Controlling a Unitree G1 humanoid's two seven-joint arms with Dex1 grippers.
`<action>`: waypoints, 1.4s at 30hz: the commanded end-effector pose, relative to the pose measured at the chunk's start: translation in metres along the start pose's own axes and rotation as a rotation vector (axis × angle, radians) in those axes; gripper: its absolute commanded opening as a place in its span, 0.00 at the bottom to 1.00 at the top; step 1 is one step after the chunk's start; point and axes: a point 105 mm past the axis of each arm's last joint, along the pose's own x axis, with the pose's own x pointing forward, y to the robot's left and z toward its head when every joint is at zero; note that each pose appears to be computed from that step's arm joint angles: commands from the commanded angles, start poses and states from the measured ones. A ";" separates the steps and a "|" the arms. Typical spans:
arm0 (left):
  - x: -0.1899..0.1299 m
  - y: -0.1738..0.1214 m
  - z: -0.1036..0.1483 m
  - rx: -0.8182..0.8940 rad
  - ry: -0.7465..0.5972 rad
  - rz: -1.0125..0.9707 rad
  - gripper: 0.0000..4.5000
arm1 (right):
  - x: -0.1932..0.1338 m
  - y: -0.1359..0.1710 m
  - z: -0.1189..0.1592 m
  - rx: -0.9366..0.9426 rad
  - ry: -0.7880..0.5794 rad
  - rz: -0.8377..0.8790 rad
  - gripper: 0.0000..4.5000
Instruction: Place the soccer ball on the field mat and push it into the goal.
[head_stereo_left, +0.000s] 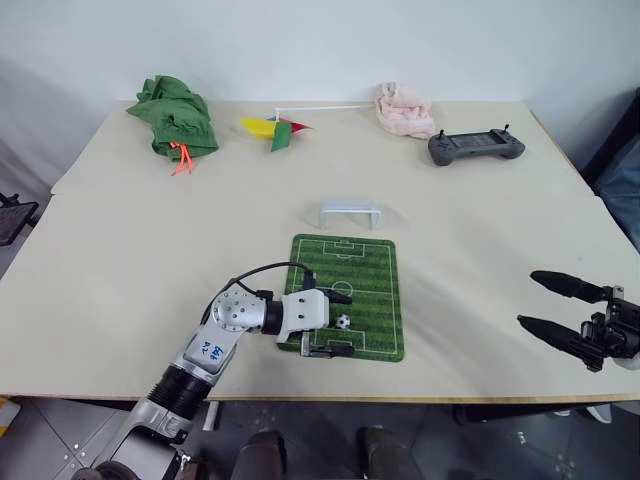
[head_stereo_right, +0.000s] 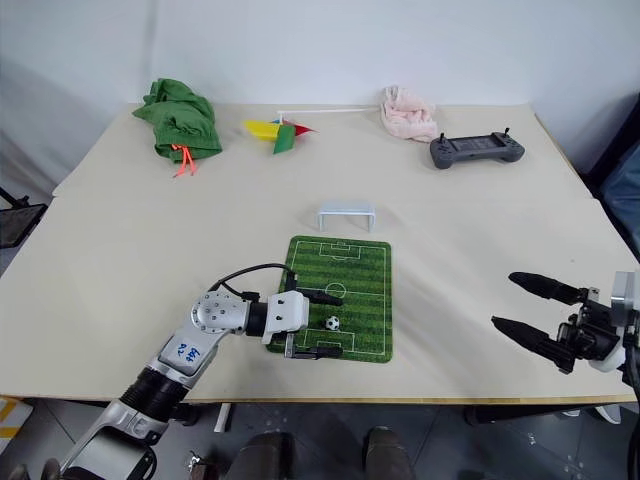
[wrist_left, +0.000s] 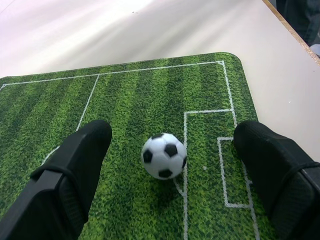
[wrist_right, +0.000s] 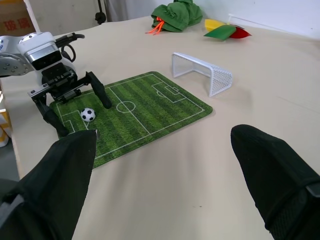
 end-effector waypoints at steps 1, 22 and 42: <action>0.000 0.007 0.010 0.052 -0.032 0.020 1.00 | -0.004 -0.004 0.013 -0.065 0.004 -0.008 1.00; -0.035 -0.037 0.025 0.042 -0.170 -0.385 0.01 | -0.006 -0.003 0.012 -0.065 0.010 -0.021 1.00; 0.013 0.087 -0.018 0.010 0.139 0.254 0.01 | -0.014 0.006 0.009 -0.074 -0.003 -0.078 1.00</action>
